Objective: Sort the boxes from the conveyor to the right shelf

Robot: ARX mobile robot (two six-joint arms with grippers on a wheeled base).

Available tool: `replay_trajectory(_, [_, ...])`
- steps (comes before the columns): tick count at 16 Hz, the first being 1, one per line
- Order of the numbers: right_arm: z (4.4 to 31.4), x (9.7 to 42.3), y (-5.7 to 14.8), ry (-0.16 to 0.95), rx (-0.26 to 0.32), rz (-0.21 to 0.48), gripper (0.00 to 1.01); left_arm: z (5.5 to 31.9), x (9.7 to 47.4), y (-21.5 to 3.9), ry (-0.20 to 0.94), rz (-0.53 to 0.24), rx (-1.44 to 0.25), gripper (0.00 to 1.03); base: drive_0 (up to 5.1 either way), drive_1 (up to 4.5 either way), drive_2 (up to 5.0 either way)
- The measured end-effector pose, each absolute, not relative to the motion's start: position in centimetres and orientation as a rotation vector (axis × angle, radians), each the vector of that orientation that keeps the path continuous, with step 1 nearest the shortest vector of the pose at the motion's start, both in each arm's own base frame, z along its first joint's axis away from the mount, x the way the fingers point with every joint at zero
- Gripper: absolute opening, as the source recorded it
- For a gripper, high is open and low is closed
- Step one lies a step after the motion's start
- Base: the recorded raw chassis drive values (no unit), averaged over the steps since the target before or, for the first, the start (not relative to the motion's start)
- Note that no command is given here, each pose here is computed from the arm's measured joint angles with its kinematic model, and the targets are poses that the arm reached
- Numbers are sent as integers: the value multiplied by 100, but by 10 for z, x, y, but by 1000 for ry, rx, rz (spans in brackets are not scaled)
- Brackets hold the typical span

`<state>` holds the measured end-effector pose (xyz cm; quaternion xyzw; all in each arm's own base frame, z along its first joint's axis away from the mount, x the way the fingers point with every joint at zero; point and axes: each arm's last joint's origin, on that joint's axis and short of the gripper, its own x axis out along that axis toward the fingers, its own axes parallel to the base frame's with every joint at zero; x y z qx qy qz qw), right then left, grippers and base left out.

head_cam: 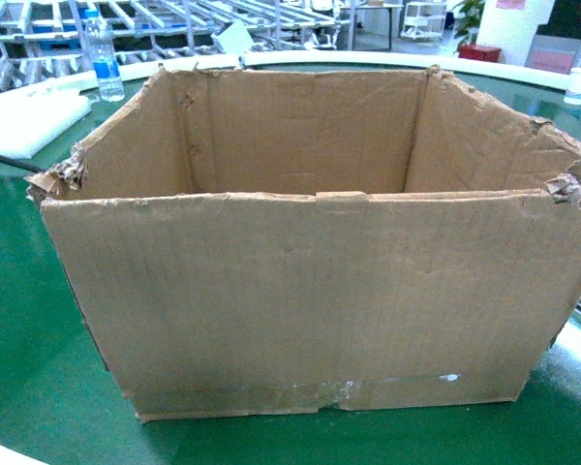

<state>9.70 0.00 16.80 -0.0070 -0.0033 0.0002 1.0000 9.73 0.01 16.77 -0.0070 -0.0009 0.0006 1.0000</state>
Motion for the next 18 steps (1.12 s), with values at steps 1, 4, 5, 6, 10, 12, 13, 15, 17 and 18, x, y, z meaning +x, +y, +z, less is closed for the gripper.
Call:
replay_trajectory(1, [168,97,0,-6,-14,0,98,168,97,0,-2,1,-14,98,0,0,0])
replay_trajectory(4, [168,97,0,-6,-14,0,98,168,97,0,-2,1,-14,98,0,0,0])
replay_trajectory(5, [168,97,0,-6,-14,0,98,168,97,0,-2,1,-14,98,0,0,0])
replay_trajectory(6, [168,97,0,-6,-14,0,98,168,97,0,-1,1,-14,98,0,0,0])
replay_trajectory(10, [168,97,0,-7,-14,0,98,168,97,0,-2,1,-14,98,0,0,0])
replay_trajectory(12, [168,97,0,-6,-14,0,98,168,97,0,-2,1,-14,98,0,0,0])
replay_trajectory(13, [168,97,0,-7,-14,0,98,168,97,0,-2,1,-14,98,0,0,0])
replay_trajectory(15, [168,97,0,-6,-14,0,98,168,97,0,-2,1,-14,98,0,0,0])
replay_trajectory(17, [168,97,0,-7,-14,0,98,168,97,0,-2,1,-14,98,0,0,0])
replay_trajectory(18, [168,97,0,-7,-14,0,98,168,97,0,-2,1,-14,98,0,0,0])
